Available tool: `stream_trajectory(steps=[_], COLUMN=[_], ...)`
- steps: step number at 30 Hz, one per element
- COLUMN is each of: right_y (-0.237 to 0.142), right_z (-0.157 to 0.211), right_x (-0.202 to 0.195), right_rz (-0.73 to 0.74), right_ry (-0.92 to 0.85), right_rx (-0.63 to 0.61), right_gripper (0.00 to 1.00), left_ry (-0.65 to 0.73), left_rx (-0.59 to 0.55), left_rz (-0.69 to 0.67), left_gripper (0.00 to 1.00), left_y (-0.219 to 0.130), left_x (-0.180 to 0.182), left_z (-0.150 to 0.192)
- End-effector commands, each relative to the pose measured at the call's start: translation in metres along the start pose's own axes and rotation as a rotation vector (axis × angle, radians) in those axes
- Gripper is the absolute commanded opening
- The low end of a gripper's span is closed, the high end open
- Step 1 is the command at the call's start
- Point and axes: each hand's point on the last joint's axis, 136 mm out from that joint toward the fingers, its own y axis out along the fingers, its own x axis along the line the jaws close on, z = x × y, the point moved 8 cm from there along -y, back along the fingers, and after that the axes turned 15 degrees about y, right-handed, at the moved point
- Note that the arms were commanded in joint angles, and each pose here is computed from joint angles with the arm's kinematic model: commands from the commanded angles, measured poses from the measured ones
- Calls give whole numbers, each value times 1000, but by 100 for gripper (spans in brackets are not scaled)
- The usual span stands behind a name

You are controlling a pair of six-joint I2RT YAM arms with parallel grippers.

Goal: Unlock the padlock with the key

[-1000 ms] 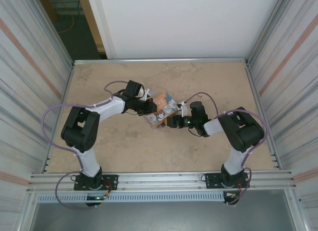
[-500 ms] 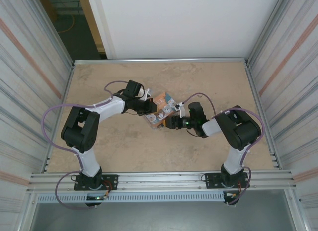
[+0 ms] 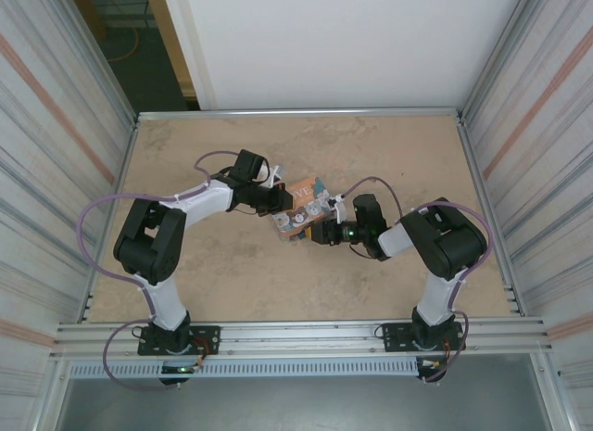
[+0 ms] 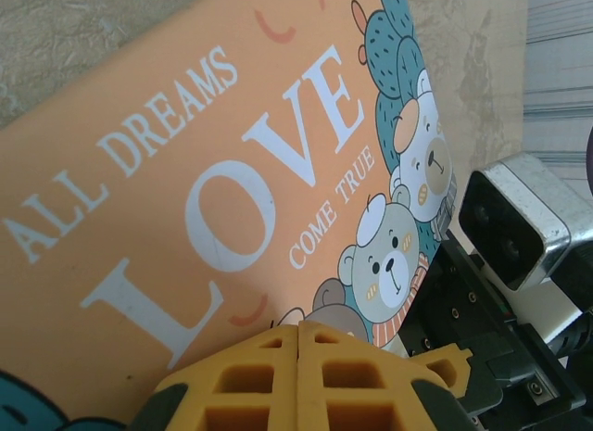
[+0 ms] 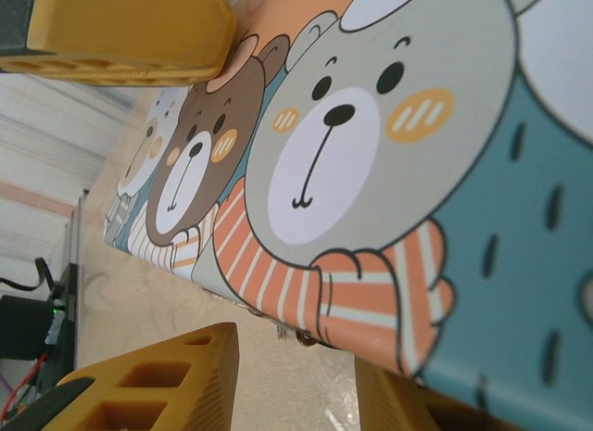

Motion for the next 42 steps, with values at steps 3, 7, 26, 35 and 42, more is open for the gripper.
stream_trajectory(steps=[3, 7, 26, 35, 42], right_y=[0, -1, 3, -4, -5], right_z=[-8, -7, 1, 1, 2], right_x=[26, 24, 16, 15, 13], right_rz=[-127, -118, -69, -38, -21], right_ry=[-115, -104, -68, -57, -52], right_rx=[-26, -38, -33, -24, -19], right_gripper=[37, 34, 28, 24, 21], left_ry=[-30, -38, -68, -66, -61], left_rx=[42, 46, 55, 53, 53], left_rz=[-21, -23, -39, -38, -40], left_gripper=[5, 5, 4, 4, 4], left_y=[6, 7, 13, 12, 11], left_x=[6, 7, 10, 10, 9], left_z=[11, 15, 24, 22, 21])
